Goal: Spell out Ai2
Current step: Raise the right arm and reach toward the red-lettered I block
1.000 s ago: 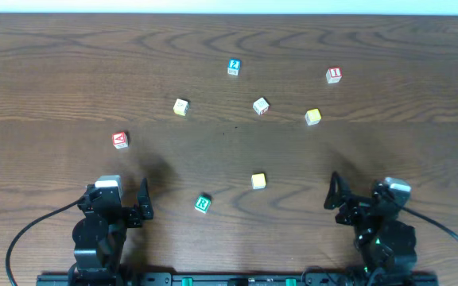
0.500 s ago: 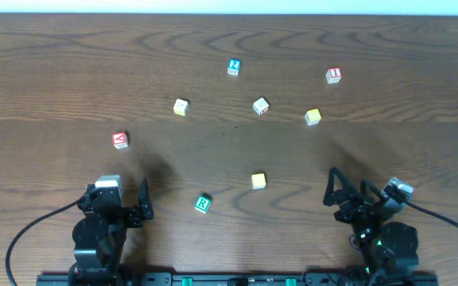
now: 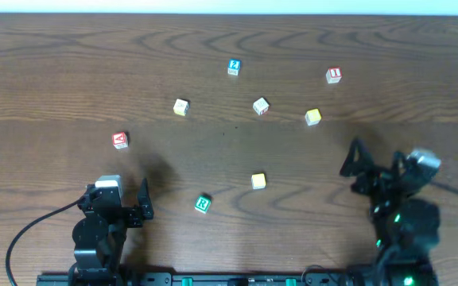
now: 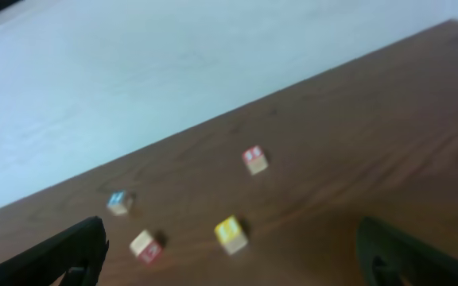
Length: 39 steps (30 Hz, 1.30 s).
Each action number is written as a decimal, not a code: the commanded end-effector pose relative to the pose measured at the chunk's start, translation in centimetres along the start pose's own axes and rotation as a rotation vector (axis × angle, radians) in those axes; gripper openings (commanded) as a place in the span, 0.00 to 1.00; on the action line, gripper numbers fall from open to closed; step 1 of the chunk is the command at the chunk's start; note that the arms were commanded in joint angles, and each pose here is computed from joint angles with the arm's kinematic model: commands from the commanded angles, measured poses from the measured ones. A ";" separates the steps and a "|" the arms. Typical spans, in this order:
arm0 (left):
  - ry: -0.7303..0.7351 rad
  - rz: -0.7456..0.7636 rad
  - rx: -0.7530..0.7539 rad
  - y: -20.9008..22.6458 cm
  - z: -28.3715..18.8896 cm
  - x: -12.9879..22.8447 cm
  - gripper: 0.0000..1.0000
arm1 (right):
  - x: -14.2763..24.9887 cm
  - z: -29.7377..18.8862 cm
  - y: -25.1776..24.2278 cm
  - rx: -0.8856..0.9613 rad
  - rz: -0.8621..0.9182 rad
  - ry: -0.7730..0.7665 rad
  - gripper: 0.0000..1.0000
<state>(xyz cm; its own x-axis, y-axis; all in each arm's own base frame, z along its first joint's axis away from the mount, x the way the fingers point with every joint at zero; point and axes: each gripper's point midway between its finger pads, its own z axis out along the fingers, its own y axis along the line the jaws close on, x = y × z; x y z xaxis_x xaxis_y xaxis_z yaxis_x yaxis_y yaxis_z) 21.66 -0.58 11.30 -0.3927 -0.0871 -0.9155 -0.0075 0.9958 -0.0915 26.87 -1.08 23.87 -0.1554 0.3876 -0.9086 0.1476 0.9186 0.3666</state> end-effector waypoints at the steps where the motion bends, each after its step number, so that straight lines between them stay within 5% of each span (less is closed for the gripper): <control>1: 0.012 0.001 -0.003 0.1 0.3 0.7 0.95 | -3.7 1.7 1.3 0.009 -0.157 0.008 0.99; 11: 0.012 0.001 -0.003 0.1 0.3 0.7 0.95 | -9.7 14.1 4.3 0.011 -0.537 0.256 0.99; 19: 0.012 0.001 -0.003 0.1 0.3 0.7 0.95 | -10.1 25.1 3.2 -0.048 -0.608 0.394 0.99; 28: 0.012 0.001 -0.003 0.1 0.3 0.7 0.95 | -1.9 32.5 2.2 -0.194 -0.544 0.576 0.99; 39: 0.012 0.001 -0.003 0.1 0.3 0.7 0.95 | 8.2 32.3 1.0 -0.246 -0.500 0.847 0.98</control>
<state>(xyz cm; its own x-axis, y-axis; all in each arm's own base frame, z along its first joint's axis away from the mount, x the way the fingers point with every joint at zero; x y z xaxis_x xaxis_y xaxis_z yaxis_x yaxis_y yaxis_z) 21.70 -0.58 11.35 -0.3896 -0.0873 -0.9168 -0.0069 0.9958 -0.0918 57.15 -1.07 10.34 -0.8122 -0.1613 -0.5607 -0.2579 0.9613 0.0971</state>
